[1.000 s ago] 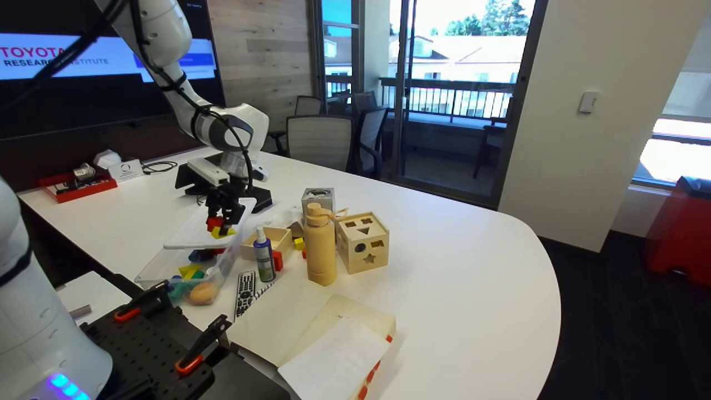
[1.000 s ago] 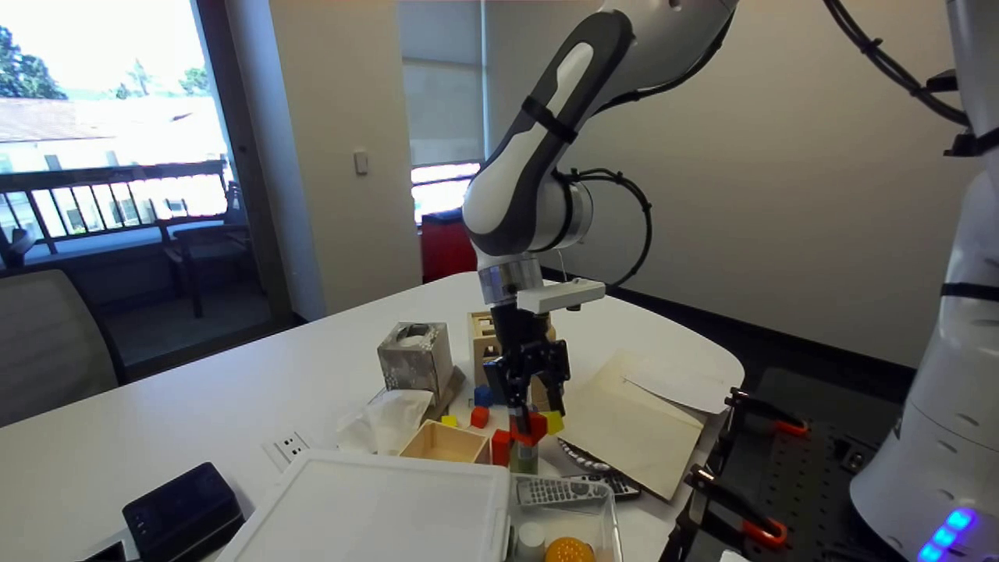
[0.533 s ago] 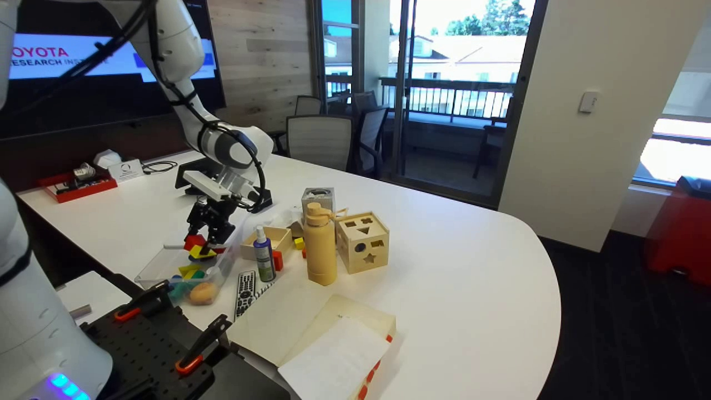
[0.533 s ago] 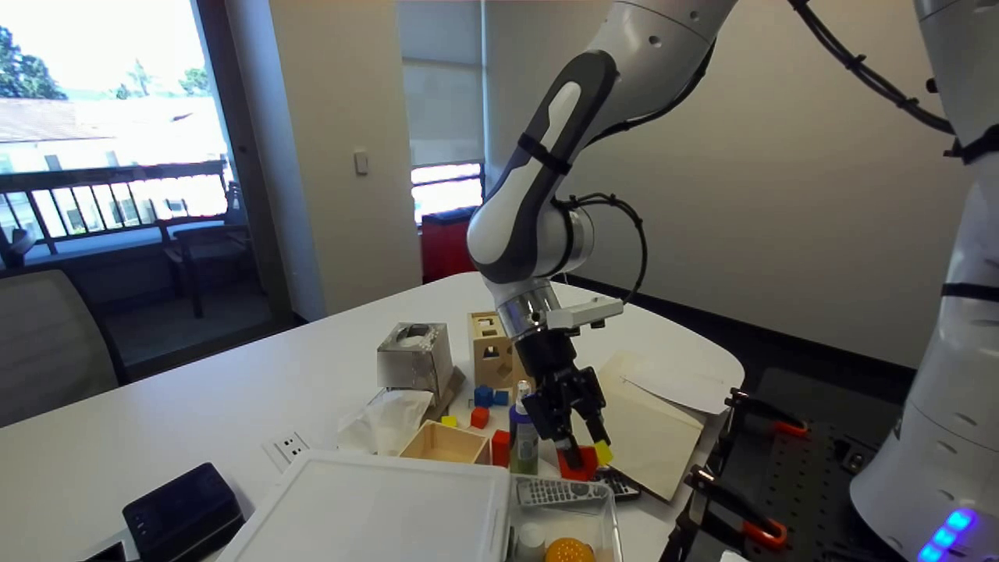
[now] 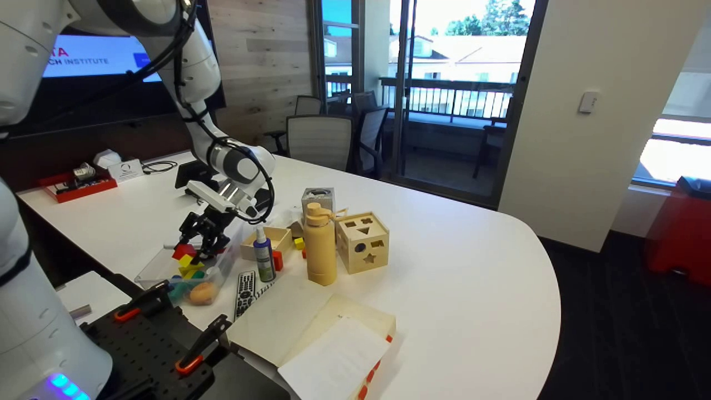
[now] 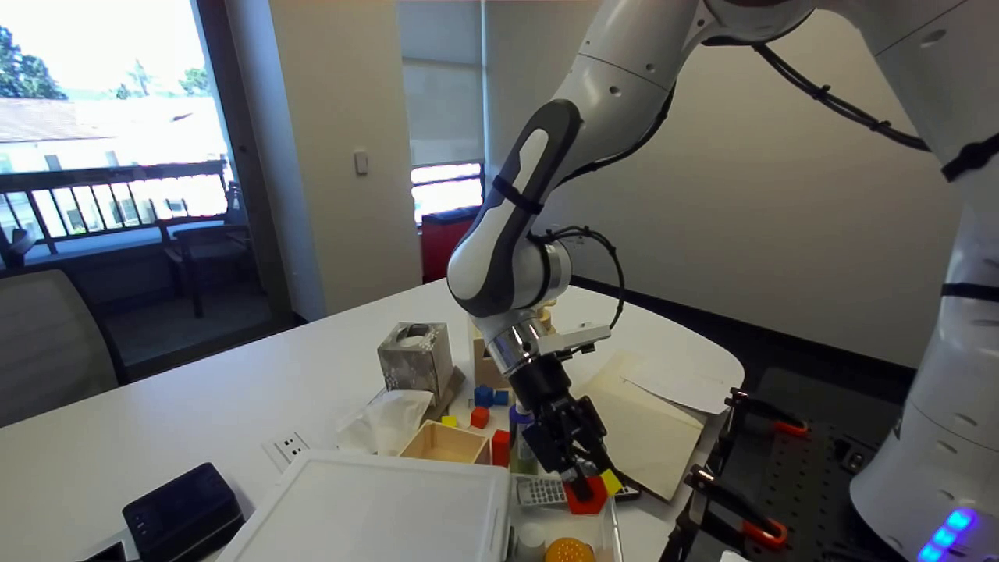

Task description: Remove the blocks from the wooden box and put them in the clear container.

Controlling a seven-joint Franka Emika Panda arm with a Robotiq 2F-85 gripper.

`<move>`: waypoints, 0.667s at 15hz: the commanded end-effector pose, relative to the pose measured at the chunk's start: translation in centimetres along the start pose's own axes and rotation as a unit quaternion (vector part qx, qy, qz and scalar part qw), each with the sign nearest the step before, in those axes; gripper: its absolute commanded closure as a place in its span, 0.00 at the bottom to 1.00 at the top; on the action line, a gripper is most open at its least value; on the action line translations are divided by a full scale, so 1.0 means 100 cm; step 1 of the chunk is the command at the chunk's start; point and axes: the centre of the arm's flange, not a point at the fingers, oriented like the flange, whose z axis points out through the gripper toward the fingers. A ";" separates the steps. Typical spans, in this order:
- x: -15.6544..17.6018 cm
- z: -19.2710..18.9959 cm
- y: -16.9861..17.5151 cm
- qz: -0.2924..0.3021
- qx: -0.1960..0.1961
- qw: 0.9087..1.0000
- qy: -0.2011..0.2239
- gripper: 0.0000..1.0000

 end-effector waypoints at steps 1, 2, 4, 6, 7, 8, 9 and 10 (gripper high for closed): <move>0.015 -0.004 -0.009 -0.005 -0.002 1.000 0.016 0.58; 0.018 -0.003 -0.011 -0.004 -0.005 1.000 0.018 0.58; 0.022 -0.001 -0.013 -0.005 -0.008 1.000 0.015 0.58; 0.023 -0.002 -0.015 0.003 -0.013 1.000 0.023 0.07; 0.024 -0.002 -0.015 0.003 -0.014 1.000 0.024 0.02; 0.024 -0.003 -0.016 0.003 -0.014 1.000 0.025 0.00; 0.022 -0.005 -0.018 0.002 -0.014 1.000 0.028 0.00; 0.021 -0.007 -0.018 0.002 -0.014 0.999 0.031 0.00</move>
